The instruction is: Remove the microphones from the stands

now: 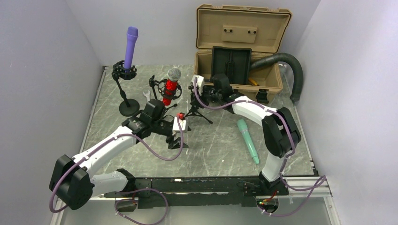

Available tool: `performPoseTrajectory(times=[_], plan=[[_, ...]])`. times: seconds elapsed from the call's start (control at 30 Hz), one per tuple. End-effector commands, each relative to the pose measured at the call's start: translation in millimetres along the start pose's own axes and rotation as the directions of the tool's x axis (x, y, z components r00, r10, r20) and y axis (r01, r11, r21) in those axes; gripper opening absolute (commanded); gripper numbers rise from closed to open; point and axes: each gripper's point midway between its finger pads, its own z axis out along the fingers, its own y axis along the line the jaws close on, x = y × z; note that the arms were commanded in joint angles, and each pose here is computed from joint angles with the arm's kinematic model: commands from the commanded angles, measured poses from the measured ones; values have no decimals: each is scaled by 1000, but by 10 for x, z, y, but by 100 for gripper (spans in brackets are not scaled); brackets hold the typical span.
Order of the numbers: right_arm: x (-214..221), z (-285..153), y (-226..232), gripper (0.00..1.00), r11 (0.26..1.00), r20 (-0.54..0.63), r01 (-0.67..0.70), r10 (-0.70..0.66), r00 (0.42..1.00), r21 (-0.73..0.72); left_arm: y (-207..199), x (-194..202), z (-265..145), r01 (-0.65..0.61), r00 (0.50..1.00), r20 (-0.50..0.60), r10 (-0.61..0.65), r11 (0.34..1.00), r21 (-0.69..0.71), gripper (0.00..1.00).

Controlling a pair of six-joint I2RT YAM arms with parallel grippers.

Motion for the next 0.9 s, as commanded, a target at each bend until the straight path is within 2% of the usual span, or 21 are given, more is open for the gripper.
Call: performPoseTrajectory(times=[0.0, 0.37, 0.47, 0.87], plan=[[-40, 123, -50, 0, 999, -11, 49, -49, 999, -18, -28, 3, -45, -48, 999, -1, 48, 999, -8, 79], [68, 108, -519, 2, 987, -45, 30, -23, 999, 157, -35, 80, -157, -43, 999, -23, 42, 998, -45, 79], [58, 95, -598, 9, 982, -46, 25, -17, 999, 186, -22, 119, -221, -34, 999, -26, 32, 997, -66, 79], [19, 25, -597, 48, 978, -45, 2, 8, 999, 209, 29, 234, -471, 2, 999, -44, -9, 989, -148, 80]])
